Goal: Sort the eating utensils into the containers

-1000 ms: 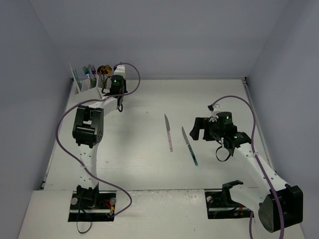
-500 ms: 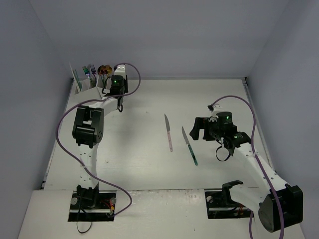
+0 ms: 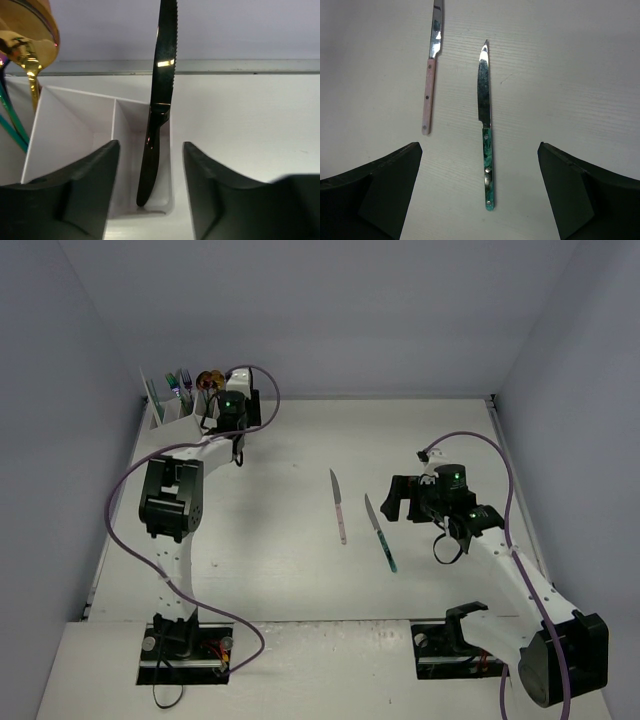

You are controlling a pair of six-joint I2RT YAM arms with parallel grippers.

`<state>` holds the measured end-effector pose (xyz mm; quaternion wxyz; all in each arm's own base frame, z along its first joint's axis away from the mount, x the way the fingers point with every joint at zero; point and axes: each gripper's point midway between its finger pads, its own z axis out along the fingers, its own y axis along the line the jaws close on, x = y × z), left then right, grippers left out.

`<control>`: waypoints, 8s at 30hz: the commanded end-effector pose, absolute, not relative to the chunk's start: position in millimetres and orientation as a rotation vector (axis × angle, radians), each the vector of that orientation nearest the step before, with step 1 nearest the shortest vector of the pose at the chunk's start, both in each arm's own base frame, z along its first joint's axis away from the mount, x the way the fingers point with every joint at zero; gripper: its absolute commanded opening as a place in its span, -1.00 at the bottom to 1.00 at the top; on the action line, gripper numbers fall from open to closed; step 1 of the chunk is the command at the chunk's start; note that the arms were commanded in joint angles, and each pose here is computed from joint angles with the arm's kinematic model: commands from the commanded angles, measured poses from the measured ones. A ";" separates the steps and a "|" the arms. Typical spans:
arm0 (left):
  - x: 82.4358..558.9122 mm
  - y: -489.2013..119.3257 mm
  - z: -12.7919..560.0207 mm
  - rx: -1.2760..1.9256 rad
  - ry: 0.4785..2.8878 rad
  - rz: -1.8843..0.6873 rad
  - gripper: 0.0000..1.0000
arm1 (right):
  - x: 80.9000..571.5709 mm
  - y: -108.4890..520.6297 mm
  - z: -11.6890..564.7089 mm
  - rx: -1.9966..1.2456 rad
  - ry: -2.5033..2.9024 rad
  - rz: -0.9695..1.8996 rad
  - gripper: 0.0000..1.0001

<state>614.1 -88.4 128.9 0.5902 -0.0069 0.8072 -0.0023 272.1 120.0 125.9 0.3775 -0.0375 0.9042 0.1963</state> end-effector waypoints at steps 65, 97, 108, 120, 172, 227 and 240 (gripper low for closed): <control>355.2 -286.0 78.9 0.158 2.513 0.092 -1.00 | 258.2 105.3 201.5 0.006 2.076 0.501 1.00; 646.4 -101.5 264.0 0.024 1.618 0.137 -1.00 | 285.3 117.8 173.0 -0.047 2.225 0.494 1.00; 660.1 -83.6 216.1 0.017 1.663 0.148 -0.92 | 285.3 115.3 146.8 -0.039 2.288 0.466 1.00; 631.3 -86.0 224.5 -0.019 1.681 0.079 -0.18 | 282.1 112.8 118.8 -0.018 2.368 0.439 1.00; 228.4 -224.7 243.3 0.082 2.184 -0.976 0.51 | 221.1 284.4 132.8 -0.635 2.304 0.490 -1.00; 469.9 -106.4 349.4 -0.077 1.859 -0.206 -1.00 | 227.0 262.5 213.4 -0.518 1.936 0.538 0.76; 609.6 -75.6 338.5 0.028 1.825 0.006 -1.00 | 238.4 254.5 172.0 -0.538 2.070 0.563 0.77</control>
